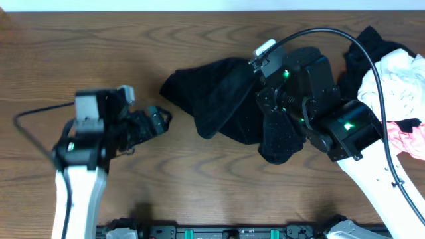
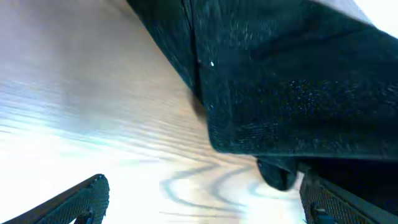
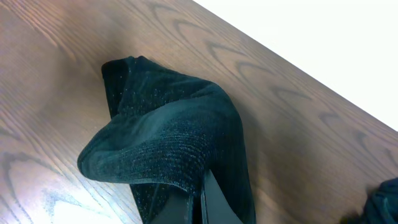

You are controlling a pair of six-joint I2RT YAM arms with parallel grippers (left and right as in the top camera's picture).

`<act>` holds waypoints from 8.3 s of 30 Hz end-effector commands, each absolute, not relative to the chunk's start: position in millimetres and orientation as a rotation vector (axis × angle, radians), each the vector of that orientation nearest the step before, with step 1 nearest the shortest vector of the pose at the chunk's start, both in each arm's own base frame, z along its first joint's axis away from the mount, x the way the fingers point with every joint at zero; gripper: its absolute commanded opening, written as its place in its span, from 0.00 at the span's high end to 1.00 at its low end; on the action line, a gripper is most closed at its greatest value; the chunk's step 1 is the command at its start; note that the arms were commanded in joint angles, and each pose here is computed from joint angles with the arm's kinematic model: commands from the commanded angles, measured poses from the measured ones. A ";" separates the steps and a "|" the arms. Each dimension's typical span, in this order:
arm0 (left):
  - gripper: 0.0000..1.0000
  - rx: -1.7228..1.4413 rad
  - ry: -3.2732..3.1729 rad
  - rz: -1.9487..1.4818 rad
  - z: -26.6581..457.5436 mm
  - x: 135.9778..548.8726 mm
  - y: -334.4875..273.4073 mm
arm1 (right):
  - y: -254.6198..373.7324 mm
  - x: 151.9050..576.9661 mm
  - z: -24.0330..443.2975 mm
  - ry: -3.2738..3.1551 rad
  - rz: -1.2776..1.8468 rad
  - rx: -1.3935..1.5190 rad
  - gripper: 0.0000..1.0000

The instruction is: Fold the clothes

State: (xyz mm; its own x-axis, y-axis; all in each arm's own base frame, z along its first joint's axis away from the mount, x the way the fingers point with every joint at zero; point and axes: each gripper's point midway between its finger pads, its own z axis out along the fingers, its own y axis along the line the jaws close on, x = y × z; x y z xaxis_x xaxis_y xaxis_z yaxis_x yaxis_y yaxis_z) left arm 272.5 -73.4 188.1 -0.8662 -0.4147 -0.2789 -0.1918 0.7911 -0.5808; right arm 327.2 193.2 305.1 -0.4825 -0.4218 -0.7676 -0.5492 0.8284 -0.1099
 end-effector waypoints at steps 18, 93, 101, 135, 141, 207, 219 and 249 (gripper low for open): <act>0.18 0.031 2.842 -0.459 108.0 280.1 -149.6 | 189.3 329.2 311.3 2.140 0.150 -0.664 0.99; 0.36 -2.030 2.442 -0.957 93.2 282.7 -248.1 | 184.1 319.3 298.2 2.213 0.147 -0.662 0.99; 0.39 -1.993 2.257 -1.310 126.9 325.2 -275.3 | 184.2 319.2 298.2 2.215 0.149 -0.658 0.99; 0.04 -1.646 2.690 -0.558 63.3 265.6 -185.0 | 185.0 320.8 300.1 2.203 0.149 -0.659 0.99; 0.17 -1.713 2.647 -0.574 64.5 264.3 -194.6 | 185.0 321.0 300.4 2.202 0.148 -0.659 0.98; 0.94 0.680 2.219 0.063 133.0 335.8 -227.6 | 185.7 314.1 337.9 2.108 0.268 -0.531 0.99; 0.94 0.666 2.095 0.210 211.2 312.5 -175.7 | 135.8 318.1 299.2 2.301 0.097 -0.438 0.99; 0.94 0.435 1.853 0.185 464.6 240.0 -81.5 | 105.5 258.8 337.0 2.186 0.112 -0.614 0.99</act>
